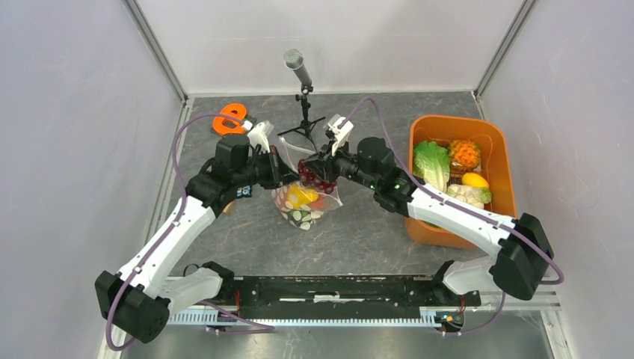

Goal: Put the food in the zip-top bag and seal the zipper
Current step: Place the fake fruit in the zipper food storage bag.

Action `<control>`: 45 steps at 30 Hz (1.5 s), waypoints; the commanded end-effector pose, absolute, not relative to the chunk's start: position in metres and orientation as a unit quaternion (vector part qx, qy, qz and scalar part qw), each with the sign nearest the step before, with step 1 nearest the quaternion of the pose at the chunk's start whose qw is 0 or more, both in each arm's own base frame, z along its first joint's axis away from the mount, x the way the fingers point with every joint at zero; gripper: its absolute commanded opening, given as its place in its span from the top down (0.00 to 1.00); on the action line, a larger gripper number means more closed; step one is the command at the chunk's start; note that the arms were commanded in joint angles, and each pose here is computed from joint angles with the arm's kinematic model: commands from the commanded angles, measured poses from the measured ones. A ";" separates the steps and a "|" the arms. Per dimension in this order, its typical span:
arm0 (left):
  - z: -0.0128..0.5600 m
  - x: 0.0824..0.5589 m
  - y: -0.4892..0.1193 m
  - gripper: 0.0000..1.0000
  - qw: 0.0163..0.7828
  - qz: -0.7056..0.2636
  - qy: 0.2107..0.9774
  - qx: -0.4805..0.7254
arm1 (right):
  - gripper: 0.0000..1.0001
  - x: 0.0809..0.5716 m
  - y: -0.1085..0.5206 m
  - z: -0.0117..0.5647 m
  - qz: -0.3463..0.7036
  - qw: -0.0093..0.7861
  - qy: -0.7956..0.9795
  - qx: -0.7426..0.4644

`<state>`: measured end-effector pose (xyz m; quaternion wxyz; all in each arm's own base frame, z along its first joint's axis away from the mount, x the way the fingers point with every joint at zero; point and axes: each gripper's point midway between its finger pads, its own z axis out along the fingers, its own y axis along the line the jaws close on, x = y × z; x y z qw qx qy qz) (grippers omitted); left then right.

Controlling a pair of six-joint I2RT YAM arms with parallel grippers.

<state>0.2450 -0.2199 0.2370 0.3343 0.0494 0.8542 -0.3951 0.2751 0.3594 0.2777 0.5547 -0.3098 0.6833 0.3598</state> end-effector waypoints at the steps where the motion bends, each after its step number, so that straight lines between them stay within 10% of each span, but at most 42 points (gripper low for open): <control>1: 0.269 0.244 -0.221 0.98 0.370 -0.408 0.832 0.067 | 0.95 0.291 0.368 0.322 0.356 0.621 0.640 -0.281; 36: 0.277 0.249 -0.185 0.98 0.434 -0.343 0.833 0.007 | 0.87 0.307 0.417 0.313 0.392 0.632 0.610 -0.273; 41: 0.274 0.250 -0.183 0.98 0.432 -0.336 0.837 0.001 | 0.76 0.305 0.433 0.307 0.393 0.607 0.620 -0.305; 45: 0.271 0.251 -0.180 0.98 0.433 -0.328 0.839 -0.005 | 0.43 0.302 0.438 0.301 0.391 0.591 0.625 -0.327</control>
